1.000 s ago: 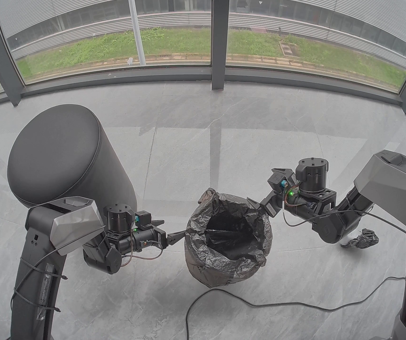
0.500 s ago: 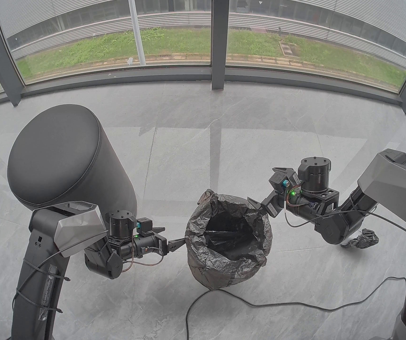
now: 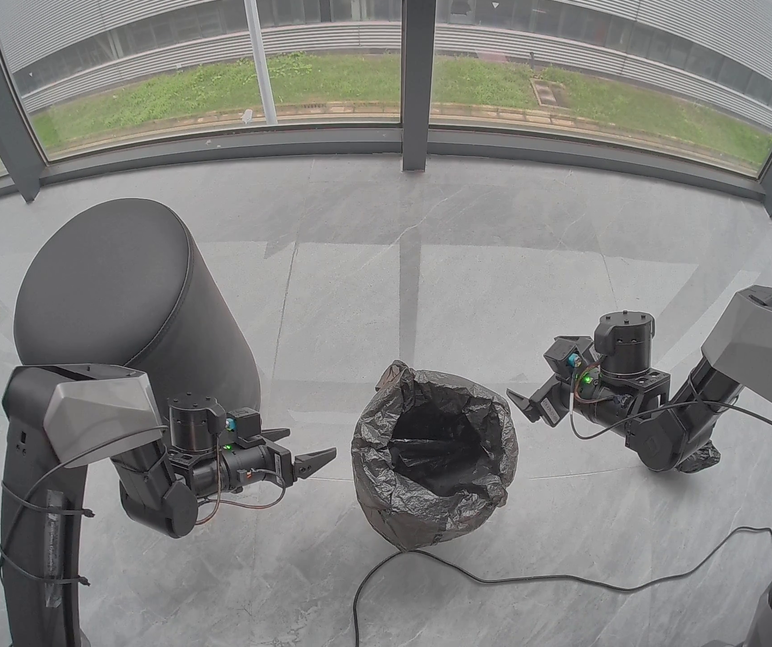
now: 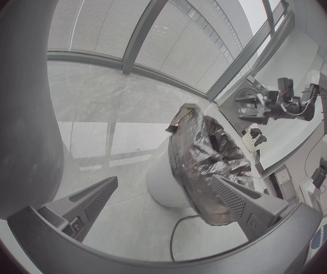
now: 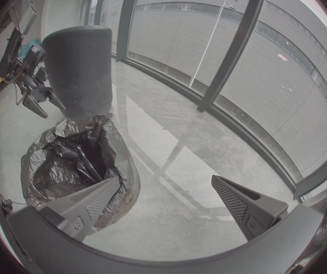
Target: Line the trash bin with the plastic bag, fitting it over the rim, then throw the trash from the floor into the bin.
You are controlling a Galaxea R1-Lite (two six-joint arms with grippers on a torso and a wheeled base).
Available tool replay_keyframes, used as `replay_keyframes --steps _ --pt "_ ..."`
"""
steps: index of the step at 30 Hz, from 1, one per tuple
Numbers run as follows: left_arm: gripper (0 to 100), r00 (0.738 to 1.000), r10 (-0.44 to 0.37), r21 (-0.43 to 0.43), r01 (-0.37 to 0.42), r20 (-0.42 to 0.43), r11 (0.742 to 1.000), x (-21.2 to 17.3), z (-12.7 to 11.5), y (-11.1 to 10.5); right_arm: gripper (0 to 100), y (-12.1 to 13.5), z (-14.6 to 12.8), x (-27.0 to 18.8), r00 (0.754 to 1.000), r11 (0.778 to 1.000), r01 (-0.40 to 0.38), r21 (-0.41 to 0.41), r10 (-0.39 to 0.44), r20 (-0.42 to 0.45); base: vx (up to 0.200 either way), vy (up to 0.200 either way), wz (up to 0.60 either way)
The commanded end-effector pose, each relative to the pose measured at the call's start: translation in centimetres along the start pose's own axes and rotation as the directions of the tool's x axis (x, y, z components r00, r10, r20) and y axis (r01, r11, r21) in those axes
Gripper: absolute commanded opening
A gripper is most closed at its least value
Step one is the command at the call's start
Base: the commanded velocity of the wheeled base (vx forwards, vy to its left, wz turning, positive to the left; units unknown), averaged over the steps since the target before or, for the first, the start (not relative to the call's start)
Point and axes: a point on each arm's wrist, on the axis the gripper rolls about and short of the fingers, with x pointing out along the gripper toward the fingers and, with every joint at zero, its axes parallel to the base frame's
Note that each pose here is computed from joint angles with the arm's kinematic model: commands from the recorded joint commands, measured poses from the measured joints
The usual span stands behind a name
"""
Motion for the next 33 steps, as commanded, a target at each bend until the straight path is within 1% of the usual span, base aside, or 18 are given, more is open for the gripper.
replay_keyframes --steps 1,5,9,11,13,14,17,20,23,25,27,28,33 --pt "100 0.997 -0.007 0.037 0.004 0.074 0.999 -2.9 3.7 -2.0 100 -1.1 -2.2 -0.2 0.997 0.998 0.034 0.045 -0.031 -0.074 0.000 0.000 0.00" --pt "100 0.995 -0.025 0.054 0.020 0.095 0.998 -3.2 4.9 -2.5 100 -1.1 -3.3 0.5 0.995 0.998 0.034 0.052 -0.029 -0.098 0.000 0.000 0.00" --pt "100 0.992 -0.030 0.070 0.022 0.124 0.997 -1.4 6.7 -1.7 100 -1.0 -2.9 1.0 0.996 0.998 0.035 0.048 -0.032 -0.078 0.000 0.000 0.00" --pt "100 0.992 -0.038 0.072 0.029 0.124 0.997 0.4 8.1 -1.1 100 -0.7 -2.4 0.9 0.998 0.999 0.029 0.046 -0.026 -0.063 0.000 0.000 0.00" --pt "100 0.992 -0.049 0.074 0.040 0.117 0.996 2.0 9.2 -1.0 100 -0.7 -2.0 0.7 0.998 0.998 0.031 0.047 -0.028 -0.049 0.000 0.000 0.00" --pt "100 0.992 -0.048 0.073 0.040 0.116 0.997 2.1 9.3 -0.9 100 -0.7 -2.0 0.7 0.998 0.998 0.031 0.047 -0.028 -0.049 0.000 0.000 0.00" --pt "100 0.992 -0.079 0.078 0.071 0.096 0.994 5.2 10.6 -1.1 100 -0.9 -1.2 0.0 0.999 0.998 0.036 0.050 -0.035 -0.025 0.000 0.000 0.00" --pt "100 0.991 -0.096 0.082 0.088 0.093 0.993 7.7 11.4 -1.1 100 -0.8 -0.5 -0.5 0.999 0.998 0.034 0.048 -0.034 -0.010 0.000 0.000 0.00" --pt "100 0.991 -0.101 0.082 0.094 0.089 0.992 8.9 11.8 -1.1 100 -0.9 -0.4 -0.8 0.999 0.998 0.034 0.051 -0.033 -0.008 0.000 0.000 0.00" --pt "100 0.991 -0.111 0.083 0.104 0.082 0.991 10.5 12.3 -1.0 100 -0.7 0.2 -1.2 0.999 0.998 0.031 0.047 -0.032 0.011 0.000 0.000 0.00" --pt "100 0.991 -0.110 0.082 0.104 0.080 0.991 10.6 12.2 -1.0 100 -0.7 0.2 -1.2 0.999 0.998 0.031 0.047 -0.032 0.011 0.000 0.000 0.00" --pt "100 0.991 -0.119 0.078 0.114 0.061 0.990 11.5 12.0 -1.3 100 -0.5 0.7 -1.5 0.999 0.999 0.027 0.046 -0.028 0.021 0.000 0.000 0.00" --pt "100 0.989 -0.143 0.072 0.141 0.022 0.987 12.6 10.5 -2.4 100 -0.5 0.9 -2.0 0.999 0.998 0.026 0.060 -0.027 0.023 0.000 0.000 0.00"
